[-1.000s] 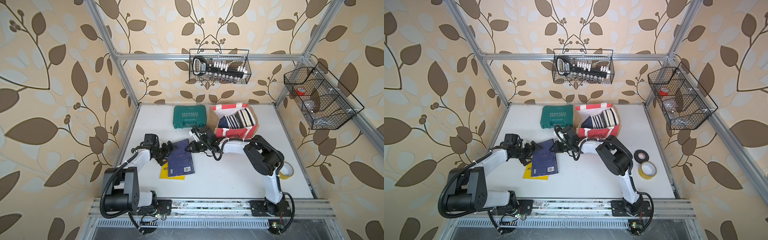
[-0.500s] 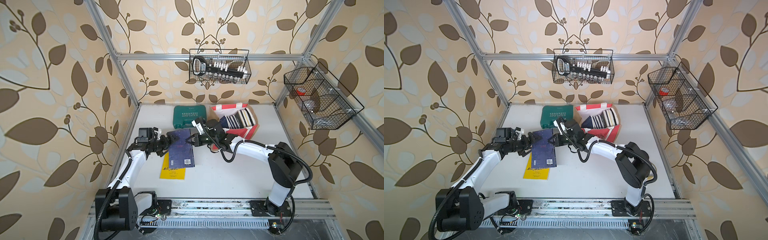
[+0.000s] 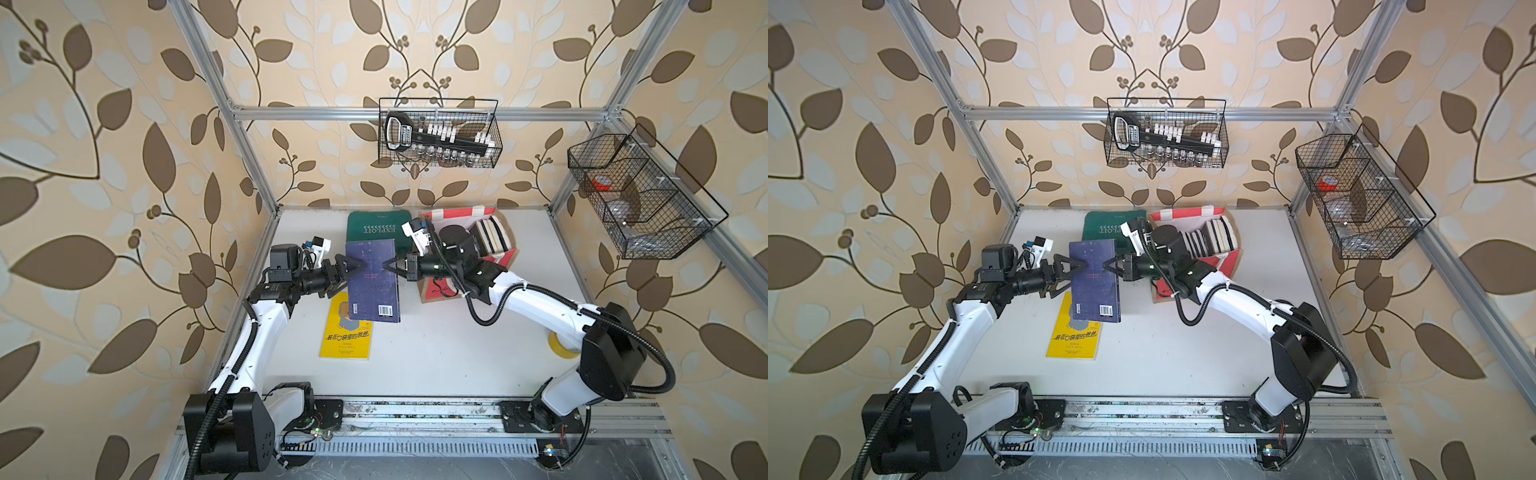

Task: Put the books into the canvas bag
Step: Pick up the book from the book.

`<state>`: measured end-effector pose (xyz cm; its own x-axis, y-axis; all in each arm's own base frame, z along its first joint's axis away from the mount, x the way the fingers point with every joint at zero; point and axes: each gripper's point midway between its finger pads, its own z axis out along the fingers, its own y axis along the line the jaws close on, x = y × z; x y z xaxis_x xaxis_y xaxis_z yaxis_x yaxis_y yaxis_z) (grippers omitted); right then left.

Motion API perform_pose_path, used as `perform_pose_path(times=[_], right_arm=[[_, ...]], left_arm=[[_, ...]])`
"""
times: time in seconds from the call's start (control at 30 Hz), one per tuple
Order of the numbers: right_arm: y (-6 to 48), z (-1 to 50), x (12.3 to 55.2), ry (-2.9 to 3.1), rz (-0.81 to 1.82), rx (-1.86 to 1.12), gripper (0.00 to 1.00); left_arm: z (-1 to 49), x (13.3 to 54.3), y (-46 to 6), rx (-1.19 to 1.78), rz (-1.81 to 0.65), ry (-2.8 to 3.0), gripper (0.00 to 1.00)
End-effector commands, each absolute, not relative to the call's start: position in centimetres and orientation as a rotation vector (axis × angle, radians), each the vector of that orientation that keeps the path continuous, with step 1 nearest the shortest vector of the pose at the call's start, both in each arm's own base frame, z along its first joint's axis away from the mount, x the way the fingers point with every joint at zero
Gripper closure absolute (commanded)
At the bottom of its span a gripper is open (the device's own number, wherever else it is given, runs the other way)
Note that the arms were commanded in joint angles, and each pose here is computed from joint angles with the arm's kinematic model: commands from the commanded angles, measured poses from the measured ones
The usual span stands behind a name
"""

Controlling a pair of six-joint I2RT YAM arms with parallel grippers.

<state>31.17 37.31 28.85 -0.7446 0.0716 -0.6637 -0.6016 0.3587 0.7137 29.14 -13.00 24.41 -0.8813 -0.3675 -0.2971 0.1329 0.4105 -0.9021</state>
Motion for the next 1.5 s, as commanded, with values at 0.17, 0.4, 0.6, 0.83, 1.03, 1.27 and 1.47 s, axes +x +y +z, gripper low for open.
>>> perform_pose_path(times=[0.17,0.4,0.6,0.83,1.03,1.27,1.47], right_arm=[[33.7,37.0,29.3,1.72,1.664,-0.505,1.0],[31.9,39.0,28.4,1.663,1.692,-0.493,1.0],[29.7,39.9,28.7,1.626,1.719,-0.43,1.0],[28.5,42.5,27.2,1.559,1.726,-0.45,1.0],[27.2,43.4,27.0,1.543,1.727,-0.43,1.0],[26.6,44.1,26.8,1.521,1.756,-0.422,1.0],[26.0,41.9,28.5,1.569,1.728,-0.365,1.0]], left_arm=[[29.5,25.7,-17.7,0.18,-1.658,2.099,0.01],[31.4,24.2,-19.7,0.318,-1.696,2.04,0.01],[32.1,23.5,-20.9,0.365,-1.686,2.011,0.01],[30.5,26.5,-20.4,0.184,-1.599,2.055,0.01],[32.2,25.6,-21.5,0.283,-1.674,1.955,0.01],[31.2,26.5,-22.0,0.263,-1.684,1.973,0.01],[33.8,24.4,-22.8,0.401,-1.804,1.869,0.01]])
